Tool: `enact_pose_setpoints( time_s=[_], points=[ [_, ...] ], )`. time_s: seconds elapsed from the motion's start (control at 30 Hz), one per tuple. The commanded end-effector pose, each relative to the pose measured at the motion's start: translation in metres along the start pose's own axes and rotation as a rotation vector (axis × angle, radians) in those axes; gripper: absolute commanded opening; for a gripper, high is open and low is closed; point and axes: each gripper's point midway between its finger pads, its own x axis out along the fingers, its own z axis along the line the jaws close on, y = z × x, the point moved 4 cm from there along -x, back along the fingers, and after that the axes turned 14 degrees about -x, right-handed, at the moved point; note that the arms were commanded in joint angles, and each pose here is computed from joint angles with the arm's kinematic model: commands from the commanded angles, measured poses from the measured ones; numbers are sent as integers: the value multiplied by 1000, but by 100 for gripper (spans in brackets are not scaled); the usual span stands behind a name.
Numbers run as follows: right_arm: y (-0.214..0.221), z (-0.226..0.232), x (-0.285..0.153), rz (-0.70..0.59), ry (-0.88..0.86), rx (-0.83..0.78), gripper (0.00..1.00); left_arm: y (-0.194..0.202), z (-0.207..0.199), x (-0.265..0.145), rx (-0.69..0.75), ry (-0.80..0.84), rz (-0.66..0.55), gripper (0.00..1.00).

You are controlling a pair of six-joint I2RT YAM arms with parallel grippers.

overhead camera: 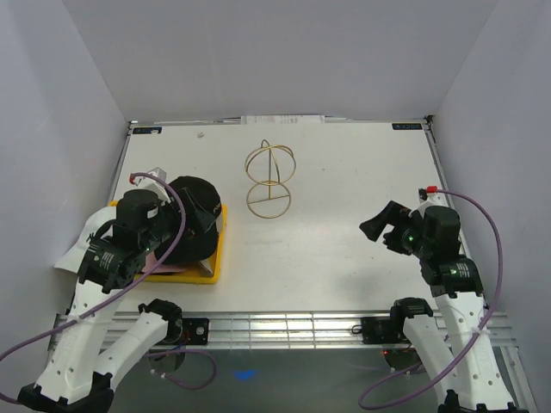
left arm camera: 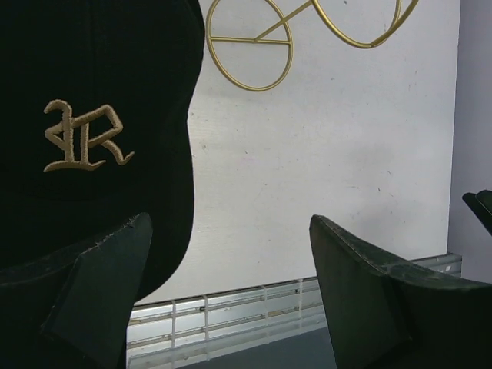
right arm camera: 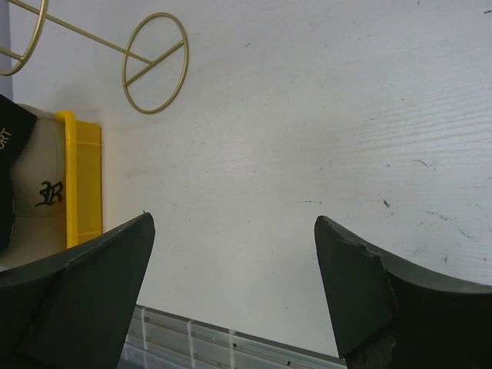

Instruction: Stack the hats

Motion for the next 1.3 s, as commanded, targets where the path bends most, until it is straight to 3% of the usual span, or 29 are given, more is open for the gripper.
enact_pose_setpoints(
  time_s=[0.0,0.17,0.53,0.87,1.0,1.27],
  points=[
    [-2,1,3,-9,-17,-39,89,-4,4,-13,-39,-25,-49,94],
    [4,3,6,35,-52,-55,89,-7,11,-23,-88,-90,-80,93],
    [21,4,12,76,-116,-78,90,0,51,-42,-289,-395,-128,93],
    [34,4,19,101,-159,-71,90,22,57,-25,-449,-426,-64,91],
    [36,4,20,101,-167,-85,90,20,49,-35,-522,-324,-99,91],
    [32,18,22,81,-278,-63,92,26,46,-39,-511,-337,-39,92]
  ],
)
